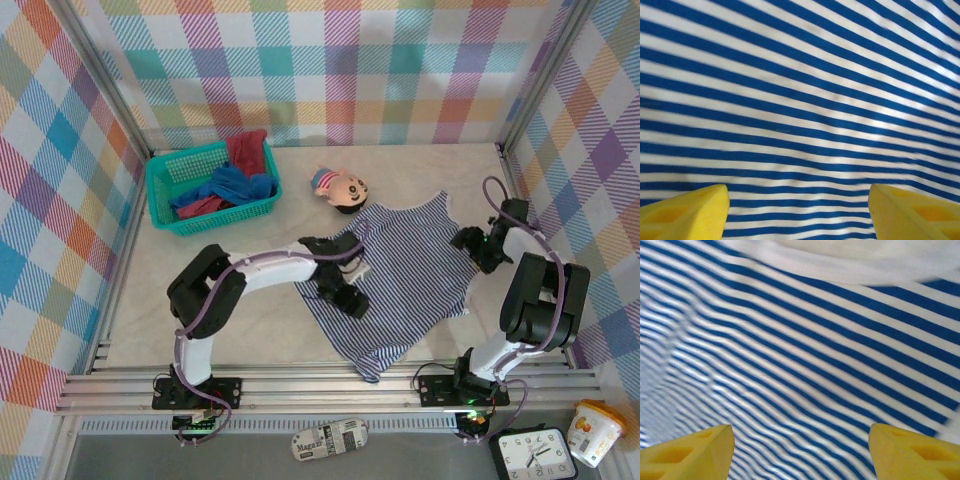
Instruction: Fold and stack the tank tops
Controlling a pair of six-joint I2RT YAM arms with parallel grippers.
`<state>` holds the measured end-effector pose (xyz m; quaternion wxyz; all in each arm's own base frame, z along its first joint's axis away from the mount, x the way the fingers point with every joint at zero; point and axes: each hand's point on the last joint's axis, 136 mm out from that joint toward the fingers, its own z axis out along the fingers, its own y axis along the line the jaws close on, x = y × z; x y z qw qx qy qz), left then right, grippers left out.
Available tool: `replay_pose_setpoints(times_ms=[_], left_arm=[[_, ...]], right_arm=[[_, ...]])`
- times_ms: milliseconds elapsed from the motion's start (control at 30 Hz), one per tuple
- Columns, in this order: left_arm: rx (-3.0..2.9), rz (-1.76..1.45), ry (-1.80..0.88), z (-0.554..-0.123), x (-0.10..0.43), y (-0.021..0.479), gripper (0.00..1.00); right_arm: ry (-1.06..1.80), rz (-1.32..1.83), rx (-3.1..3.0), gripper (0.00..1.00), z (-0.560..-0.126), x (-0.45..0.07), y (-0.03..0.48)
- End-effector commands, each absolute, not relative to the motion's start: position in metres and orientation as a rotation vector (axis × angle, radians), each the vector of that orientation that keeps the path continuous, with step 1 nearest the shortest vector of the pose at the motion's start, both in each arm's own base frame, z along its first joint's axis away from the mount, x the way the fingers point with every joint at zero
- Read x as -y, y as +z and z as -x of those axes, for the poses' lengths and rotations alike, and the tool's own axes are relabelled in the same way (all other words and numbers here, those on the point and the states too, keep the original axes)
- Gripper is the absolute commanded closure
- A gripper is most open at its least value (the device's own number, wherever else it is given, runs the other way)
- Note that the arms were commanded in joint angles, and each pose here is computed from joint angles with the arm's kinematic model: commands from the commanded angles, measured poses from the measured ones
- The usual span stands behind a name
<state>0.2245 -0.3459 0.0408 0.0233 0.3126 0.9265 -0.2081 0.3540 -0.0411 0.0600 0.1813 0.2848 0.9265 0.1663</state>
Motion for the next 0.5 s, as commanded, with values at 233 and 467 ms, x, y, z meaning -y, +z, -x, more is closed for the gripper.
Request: replay_pose_setpoints(times_ms=[233, 467], left_arm=[[-2.811, -0.618, -0.574, -0.33, 0.285, 0.049, 0.29], [-2.829, -0.525, -0.594, -0.359, 0.263, 0.036, 0.29]], right_arm=[[0.709, -0.463, -2.592, 0.32, -0.409, -0.066, 0.086], [0.787, -0.346, -2.571, 0.57, -0.448, -0.129, 0.087]])
